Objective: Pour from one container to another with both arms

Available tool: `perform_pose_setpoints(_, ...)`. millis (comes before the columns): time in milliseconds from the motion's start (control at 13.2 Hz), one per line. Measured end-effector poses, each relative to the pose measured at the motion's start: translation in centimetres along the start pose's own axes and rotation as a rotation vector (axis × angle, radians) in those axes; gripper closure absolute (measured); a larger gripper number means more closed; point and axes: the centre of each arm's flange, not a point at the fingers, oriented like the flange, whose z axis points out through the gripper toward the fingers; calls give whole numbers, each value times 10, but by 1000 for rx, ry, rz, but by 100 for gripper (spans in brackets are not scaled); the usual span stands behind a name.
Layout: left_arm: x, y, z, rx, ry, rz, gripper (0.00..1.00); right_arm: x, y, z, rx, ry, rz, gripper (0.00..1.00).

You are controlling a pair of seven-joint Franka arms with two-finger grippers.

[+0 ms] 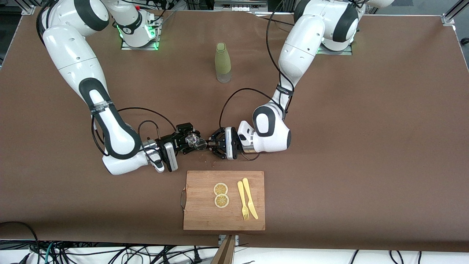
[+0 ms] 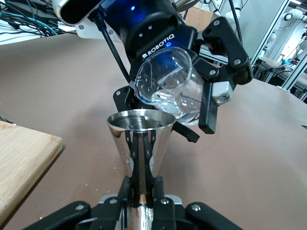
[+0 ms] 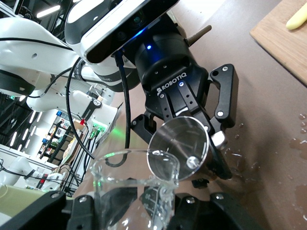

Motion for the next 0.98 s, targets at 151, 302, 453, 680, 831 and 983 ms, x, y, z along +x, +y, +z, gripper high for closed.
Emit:
perform_pose_setpoints(151,0,0,0,-1,0,0,79,0,0,0,0,-3,20,84)
perform_pose_setpoints(302,0,0,0,-2,0,0,79,1,-1,0,-2,-8,26,84)
perform_pose_setpoints(453,0,0,0,-2,2,-1,79,4,-2,0,-6,-17,40,84)
perform_pose_setpoints(680,0,0,0,-4,2,-1,79,9,-6,2,-15,-49,68,84)
perform_pose_setpoints(831,0,0,0,-4,2,-1,79,12,-8,4,-18,-64,78,84)
perform_pose_setpoints(983,-1,0,0,-3,1,-2,79,14,-10,6,-22,-79,91,84)
